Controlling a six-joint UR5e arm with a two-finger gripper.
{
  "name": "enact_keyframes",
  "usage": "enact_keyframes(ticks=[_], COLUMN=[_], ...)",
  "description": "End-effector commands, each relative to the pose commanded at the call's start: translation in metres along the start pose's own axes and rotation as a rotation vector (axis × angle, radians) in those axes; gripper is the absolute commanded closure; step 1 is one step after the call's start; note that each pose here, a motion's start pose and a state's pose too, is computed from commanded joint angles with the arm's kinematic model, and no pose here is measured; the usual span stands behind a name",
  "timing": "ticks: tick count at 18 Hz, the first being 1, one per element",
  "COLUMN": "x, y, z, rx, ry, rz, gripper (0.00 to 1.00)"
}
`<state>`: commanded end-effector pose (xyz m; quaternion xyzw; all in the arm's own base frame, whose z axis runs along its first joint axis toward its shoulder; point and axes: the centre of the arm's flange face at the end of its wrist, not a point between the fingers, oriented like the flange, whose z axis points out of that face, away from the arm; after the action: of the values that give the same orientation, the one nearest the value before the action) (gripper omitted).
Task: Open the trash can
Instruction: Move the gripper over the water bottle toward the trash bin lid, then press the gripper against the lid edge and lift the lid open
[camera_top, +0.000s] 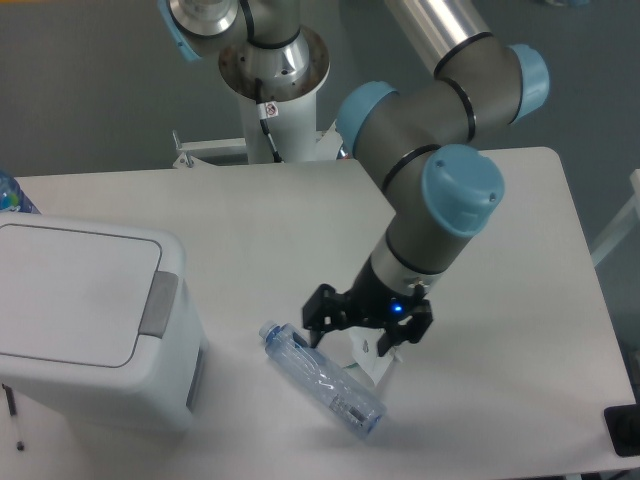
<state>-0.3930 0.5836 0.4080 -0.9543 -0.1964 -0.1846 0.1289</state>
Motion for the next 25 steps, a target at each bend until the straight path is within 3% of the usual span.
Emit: enact_keyframes(ticks=[14,25], x=[0.107,0.102], y=[-0.001,-0.004], z=[-0.034,-0.021], rx=[0.056,0.042], ry=[0.130,0.121], rz=[0.089,0.101], gripper=[0.00,0.00])
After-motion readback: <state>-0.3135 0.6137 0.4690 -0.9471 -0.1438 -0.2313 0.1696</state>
